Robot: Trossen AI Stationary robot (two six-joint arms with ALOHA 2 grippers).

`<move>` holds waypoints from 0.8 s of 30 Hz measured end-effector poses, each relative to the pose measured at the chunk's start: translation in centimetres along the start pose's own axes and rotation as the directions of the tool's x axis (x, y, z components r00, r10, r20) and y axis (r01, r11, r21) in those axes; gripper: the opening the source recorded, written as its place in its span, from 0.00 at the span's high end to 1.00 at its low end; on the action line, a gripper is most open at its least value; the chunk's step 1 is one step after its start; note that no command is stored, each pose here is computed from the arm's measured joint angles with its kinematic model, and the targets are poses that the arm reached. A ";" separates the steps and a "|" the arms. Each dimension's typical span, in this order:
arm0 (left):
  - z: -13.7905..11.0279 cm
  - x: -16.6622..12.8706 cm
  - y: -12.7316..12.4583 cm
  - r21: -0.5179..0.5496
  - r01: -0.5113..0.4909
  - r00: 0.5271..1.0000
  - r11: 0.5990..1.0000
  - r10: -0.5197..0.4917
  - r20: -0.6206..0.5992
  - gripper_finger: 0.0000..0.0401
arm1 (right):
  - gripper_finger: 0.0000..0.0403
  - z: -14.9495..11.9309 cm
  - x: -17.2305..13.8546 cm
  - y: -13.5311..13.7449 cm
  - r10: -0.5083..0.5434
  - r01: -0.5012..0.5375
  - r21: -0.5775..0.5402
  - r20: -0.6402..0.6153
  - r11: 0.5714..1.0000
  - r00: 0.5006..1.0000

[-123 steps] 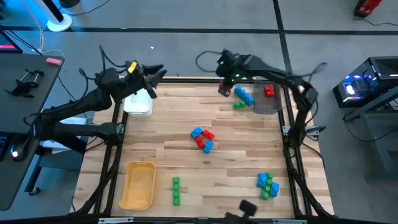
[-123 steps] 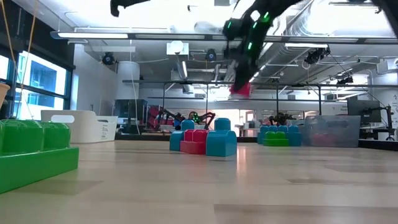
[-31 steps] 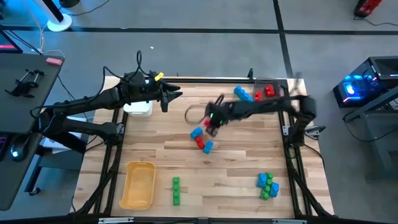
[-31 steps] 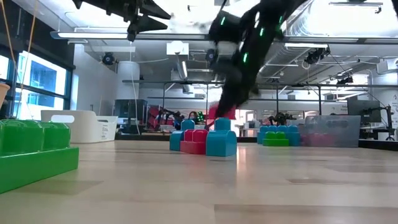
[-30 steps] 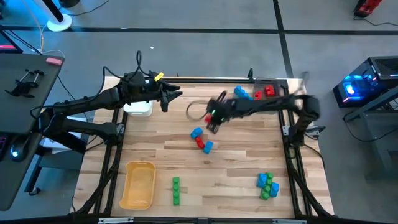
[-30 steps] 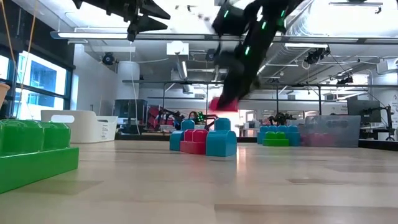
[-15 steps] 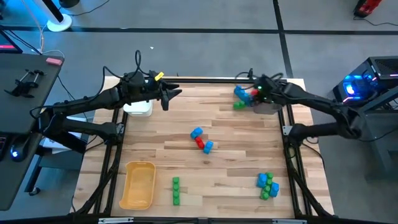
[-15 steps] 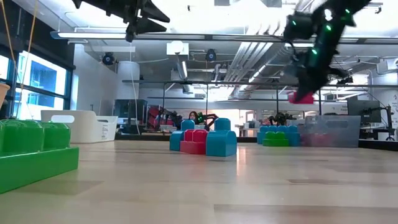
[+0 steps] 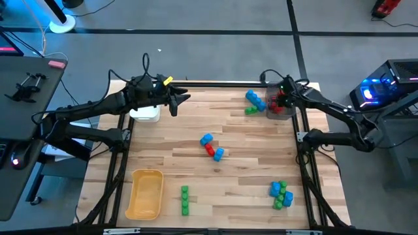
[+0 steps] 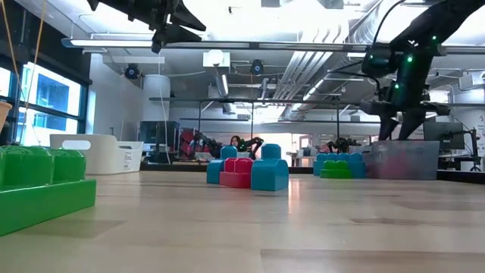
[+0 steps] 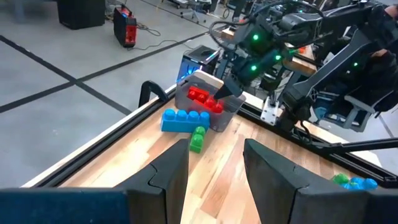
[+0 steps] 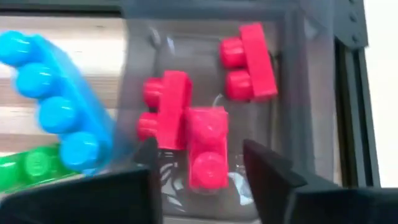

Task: Sort blocks
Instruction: Put the top game piece into the black bin, then put the red game piece into the black bin

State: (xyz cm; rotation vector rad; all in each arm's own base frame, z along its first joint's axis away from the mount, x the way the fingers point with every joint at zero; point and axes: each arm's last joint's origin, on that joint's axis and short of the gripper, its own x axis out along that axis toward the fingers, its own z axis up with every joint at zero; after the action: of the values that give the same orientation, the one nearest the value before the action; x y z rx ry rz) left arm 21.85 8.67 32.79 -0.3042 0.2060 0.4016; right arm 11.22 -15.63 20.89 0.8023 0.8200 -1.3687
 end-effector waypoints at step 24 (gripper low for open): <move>-0.4 0.0 0.2 0.027 -0.028 0.999 0.999 0.029 -0.036 0.64 | 0.41 -9.1 -6.4 16.2 0.703 -0.741 -0.296 -0.242 0.603 0.669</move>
State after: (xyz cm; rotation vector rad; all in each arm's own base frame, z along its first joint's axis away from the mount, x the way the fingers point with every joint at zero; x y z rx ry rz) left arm 21.72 8.69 32.40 -0.2833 0.2517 0.4211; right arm 26.93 -3.85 22.07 0.7774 0.6792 -0.4118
